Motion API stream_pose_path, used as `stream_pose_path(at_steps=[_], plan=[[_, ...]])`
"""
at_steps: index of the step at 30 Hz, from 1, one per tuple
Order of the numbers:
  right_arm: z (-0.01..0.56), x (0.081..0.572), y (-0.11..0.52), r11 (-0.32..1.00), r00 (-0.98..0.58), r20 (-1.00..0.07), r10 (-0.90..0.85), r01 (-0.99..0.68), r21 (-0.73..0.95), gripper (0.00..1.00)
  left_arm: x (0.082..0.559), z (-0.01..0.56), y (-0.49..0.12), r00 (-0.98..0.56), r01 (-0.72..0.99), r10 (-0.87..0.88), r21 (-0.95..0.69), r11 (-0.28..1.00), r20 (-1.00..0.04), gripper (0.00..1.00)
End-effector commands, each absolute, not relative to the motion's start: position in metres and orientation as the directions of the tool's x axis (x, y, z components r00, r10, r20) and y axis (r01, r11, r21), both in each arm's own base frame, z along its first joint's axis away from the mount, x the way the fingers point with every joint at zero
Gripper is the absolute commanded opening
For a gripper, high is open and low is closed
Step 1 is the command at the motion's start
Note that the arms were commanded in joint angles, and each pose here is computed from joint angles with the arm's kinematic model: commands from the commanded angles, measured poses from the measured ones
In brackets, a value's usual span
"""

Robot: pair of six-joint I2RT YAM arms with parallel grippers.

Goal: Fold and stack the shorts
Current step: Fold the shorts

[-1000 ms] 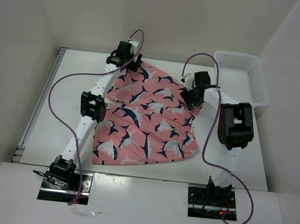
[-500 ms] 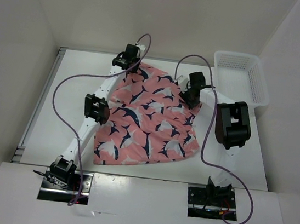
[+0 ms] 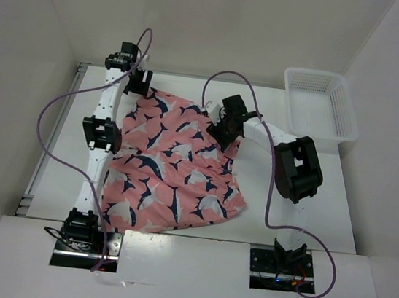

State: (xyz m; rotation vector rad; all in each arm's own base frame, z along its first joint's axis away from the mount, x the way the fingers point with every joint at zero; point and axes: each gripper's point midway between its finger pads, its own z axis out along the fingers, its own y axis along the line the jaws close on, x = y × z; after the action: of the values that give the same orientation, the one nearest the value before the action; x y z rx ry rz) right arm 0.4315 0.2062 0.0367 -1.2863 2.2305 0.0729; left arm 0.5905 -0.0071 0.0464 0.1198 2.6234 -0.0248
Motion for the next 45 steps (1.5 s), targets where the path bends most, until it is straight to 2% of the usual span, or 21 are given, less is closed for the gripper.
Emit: stream_pose_path(at_steps=[1, 3, 4, 8, 12, 17, 22, 23, 25, 26, 27, 29, 30, 31, 33, 34, 38, 41, 42, 45], plan=[[0.091, 0.457, 0.214, 0.613, -0.383, -0.605, -0.698, -0.756, -0.229, 0.66, 0.61, 0.135, -0.044, -0.733, 0.174, 0.107, -0.032, 0.984, -0.672, 0.88], [0.09, 0.462, 0.209, 0.623, -0.392, -0.602, -0.696, -0.746, -0.235, 0.7, 0.622, 0.132, -0.044, -0.711, 0.161, 0.113, -0.004, 0.987, -0.695, 0.91], [0.091, 0.464, 0.208, 0.635, -0.398, -0.606, -0.689, -0.734, -0.241, 0.75, 0.624, 0.123, -0.042, -0.718, 0.155, 0.113, 0.002, 0.988, -0.687, 0.92], [0.089, 0.479, 0.182, 0.7, -0.464, -0.61, -0.642, -0.68, -0.22, 0.83, 0.623, 0.081, -0.049, -0.762, 0.165, 0.123, -0.007, 0.986, -0.636, 0.93], [0.068, 0.481, 0.152, 0.743, -0.559, -0.578, -0.595, -0.656, -0.13, 0.84, 0.628, 0.053, -0.048, -0.77, 0.175, 0.115, -0.035, 0.984, -0.628, 0.99], [0.042, 0.462, 0.159, 0.671, -0.566, -0.525, -0.636, -0.741, -0.013, 0.84, 0.631, 0.025, -0.069, -0.774, 0.211, 0.138, -0.046, 0.976, -0.618, 0.99], [0.033, 0.432, 0.17, 0.604, -0.579, -0.504, -0.642, -0.786, 0.132, 0.84, 0.625, -0.004, -0.072, -0.804, 0.211, 0.148, -0.043, 0.977, -0.576, 0.82], [0.03, 0.428, 0.169, 0.605, -0.585, -0.495, -0.643, -0.784, 0.14, 0.84, 0.625, -0.004, -0.072, -0.804, 0.21, 0.148, -0.043, 0.977, -0.576, 0.7], [0.019, 0.42, 0.163, 0.604, -0.592, -0.465, -0.658, -0.784, 0.143, 0.84, 0.627, -0.01, -0.068, -0.806, 0.198, 0.148, -0.025, 0.98, -0.574, 0.56], [0.016, 0.416, 0.162, 0.605, -0.597, -0.457, -0.66, -0.782, 0.149, 0.82, 0.627, -0.01, -0.068, -0.806, 0.198, 0.148, -0.024, 0.98, -0.574, 0.49], [0.012, 0.412, 0.161, 0.605, -0.604, -0.445, -0.662, -0.78, 0.158, 0.81, 0.626, -0.01, -0.074, -0.804, 0.207, 0.155, -0.024, 0.978, -0.574, 0.37], [0.008, 0.405, 0.159, 0.606, -0.614, -0.426, -0.664, -0.776, 0.173, 0.7, 0.626, -0.01, -0.074, -0.804, 0.207, 0.155, -0.024, 0.978, -0.574, 0.25], [0.005, 0.401, 0.159, 0.591, -0.604, -0.425, -0.674, -0.786, 0.18, 0.59, 0.627, -0.007, -0.074, -0.799, 0.207, 0.155, -0.024, 0.978, -0.581, 0.2], [0.005, 0.401, 0.159, 0.584, -0.597, -0.427, -0.68, -0.792, 0.177, 0.32, 0.629, -0.006, -0.074, -0.794, 0.207, 0.154, -0.023, 0.978, -0.589, 0.1], [0.001, 0.397, 0.16, 0.566, -0.579, -0.416, -0.701, -0.807, 0.169, 0.14, 0.63, -0.006, -0.073, -0.794, 0.202, 0.155, -0.015, 0.979, -0.588, 0.02], [0.001, 0.397, 0.16, 0.566, -0.579, -0.416, -0.701, -0.807, 0.169, 0.0, 0.634, 0.004, -0.072, -0.78, 0.197, 0.153, -0.005, 0.98, -0.607, 0.0], [0.023, 0.415, 0.172, 0.554, -0.548, -0.489, -0.678, -0.819, 0.149, 0.0, 0.644, 0.045, -0.074, -0.727, 0.203, 0.148, -0.004, 0.979, -0.671, 0.0], [0.055, 0.466, 0.164, 0.653, -0.548, -0.578, -0.605, -0.756, 0.033, 0.0, 0.658, 0.097, -0.081, -0.632, 0.226, 0.138, -0.011, 0.974, -0.763, 0.0], [0.068, 0.49, 0.156, 0.711, -0.553, -0.623, -0.553, -0.703, -0.009, 0.0, 0.669, 0.131, -0.08, -0.56, 0.215, 0.131, 0.009, 0.977, -0.818, 0.0], [0.116, 0.548, 0.13, 0.81, -0.496, -0.704, -0.509, -0.553, -0.195, 0.0, 0.683, 0.196, -0.078, -0.419, 0.139, 0.127, 0.075, 0.988, -0.899, 0.0]])
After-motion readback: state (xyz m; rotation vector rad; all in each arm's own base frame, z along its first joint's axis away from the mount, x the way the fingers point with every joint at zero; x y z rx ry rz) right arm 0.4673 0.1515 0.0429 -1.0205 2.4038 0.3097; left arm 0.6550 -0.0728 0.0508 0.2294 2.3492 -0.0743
